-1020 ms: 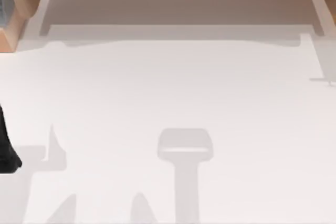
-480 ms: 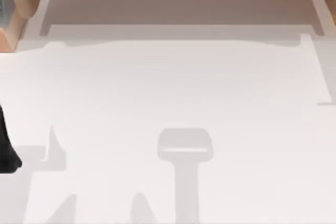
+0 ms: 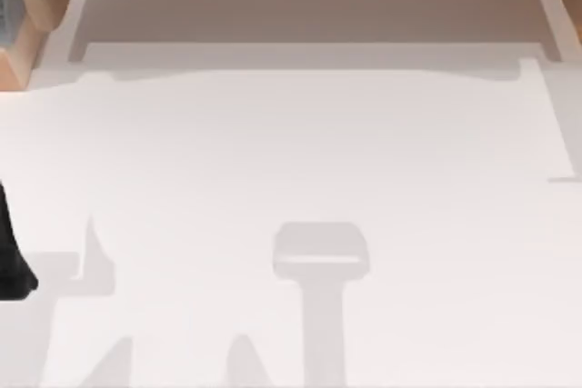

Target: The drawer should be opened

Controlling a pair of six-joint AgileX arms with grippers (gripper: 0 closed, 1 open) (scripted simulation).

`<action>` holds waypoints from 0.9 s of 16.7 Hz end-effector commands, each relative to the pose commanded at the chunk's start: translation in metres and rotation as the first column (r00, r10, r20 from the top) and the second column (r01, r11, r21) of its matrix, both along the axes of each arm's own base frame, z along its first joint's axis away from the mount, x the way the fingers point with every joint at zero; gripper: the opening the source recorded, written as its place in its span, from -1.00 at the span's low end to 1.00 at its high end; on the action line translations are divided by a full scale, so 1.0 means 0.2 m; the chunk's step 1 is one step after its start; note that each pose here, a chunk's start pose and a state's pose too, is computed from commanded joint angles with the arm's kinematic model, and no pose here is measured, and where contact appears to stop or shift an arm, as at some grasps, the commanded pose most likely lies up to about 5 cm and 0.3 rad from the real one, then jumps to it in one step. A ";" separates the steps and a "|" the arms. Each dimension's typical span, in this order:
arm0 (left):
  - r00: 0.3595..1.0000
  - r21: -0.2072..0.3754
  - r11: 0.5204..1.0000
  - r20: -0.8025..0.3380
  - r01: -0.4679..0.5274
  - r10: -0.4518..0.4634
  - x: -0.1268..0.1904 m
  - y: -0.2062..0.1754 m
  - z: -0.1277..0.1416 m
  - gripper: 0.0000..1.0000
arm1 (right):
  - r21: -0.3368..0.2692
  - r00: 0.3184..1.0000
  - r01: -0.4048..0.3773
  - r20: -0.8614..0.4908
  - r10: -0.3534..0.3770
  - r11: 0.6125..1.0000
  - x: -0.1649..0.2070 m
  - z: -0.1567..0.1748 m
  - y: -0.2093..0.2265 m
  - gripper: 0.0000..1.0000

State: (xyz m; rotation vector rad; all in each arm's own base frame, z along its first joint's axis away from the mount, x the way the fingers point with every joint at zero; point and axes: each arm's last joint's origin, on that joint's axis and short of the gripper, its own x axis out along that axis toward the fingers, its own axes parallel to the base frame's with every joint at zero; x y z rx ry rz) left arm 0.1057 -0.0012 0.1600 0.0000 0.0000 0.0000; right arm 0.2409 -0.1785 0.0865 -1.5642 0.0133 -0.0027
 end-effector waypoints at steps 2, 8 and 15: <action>1.000 0.000 1.000 0.000 0.000 0.000 0.00 0.00 0.00 1.00 | 0.000 1.000 0.000 0.000 0.000 1.000 0.00 0.00 0.00 -0.10; 1.000 0.000 1.000 0.000 0.000 0.000 0.00 0.00 0.00 1.00 | 0.000 1.000 0.000 0.000 0.000 1.000 0.00 0.00 0.00 0.81; 1.000 0.000 1.000 0.000 0.000 0.000 0.00 0.00 0.00 1.00 | 0.000 1.000 0.000 0.000 0.000 1.000 0.00 0.00 0.00 1.00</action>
